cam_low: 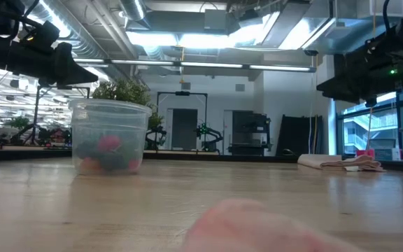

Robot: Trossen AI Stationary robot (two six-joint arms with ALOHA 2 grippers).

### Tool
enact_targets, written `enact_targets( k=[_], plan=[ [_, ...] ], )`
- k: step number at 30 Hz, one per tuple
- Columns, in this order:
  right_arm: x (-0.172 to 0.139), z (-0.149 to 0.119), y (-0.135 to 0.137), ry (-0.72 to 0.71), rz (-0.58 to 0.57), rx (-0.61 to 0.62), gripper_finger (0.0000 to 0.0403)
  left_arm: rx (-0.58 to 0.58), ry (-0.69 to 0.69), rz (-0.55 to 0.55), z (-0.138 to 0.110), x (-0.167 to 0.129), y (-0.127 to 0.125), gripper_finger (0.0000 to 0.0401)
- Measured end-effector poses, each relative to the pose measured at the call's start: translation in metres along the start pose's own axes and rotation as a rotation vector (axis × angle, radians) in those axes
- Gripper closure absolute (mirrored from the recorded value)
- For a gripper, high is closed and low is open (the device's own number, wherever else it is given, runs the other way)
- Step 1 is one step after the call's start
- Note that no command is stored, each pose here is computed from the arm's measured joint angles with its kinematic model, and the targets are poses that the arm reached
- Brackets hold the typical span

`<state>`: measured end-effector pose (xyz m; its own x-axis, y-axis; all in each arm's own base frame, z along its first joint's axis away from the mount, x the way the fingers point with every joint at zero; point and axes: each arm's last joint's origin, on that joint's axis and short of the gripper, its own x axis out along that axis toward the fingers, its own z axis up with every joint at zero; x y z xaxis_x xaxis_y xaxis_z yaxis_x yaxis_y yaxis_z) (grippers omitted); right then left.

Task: Pick and placing Produce into tupperware
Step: Return to Home Position

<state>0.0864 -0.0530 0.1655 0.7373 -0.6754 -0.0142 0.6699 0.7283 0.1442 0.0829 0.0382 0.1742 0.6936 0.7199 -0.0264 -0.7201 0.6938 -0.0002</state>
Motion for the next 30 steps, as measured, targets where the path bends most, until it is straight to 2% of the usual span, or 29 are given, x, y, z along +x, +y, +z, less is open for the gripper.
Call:
enact_targets(
  k=[23,30],
  plan=[
    [0.0000,0.0000,0.0000,0.000,0.000,0.000,0.0199,0.000,0.000,0.000,0.0000,0.0000,0.0000,0.0399],
    [0.0000,0.0000,0.0000,0.000,0.000,0.000,0.0199,0.000,0.000,0.000,0.0000,0.0000,0.0000,0.0393]
  ],
)
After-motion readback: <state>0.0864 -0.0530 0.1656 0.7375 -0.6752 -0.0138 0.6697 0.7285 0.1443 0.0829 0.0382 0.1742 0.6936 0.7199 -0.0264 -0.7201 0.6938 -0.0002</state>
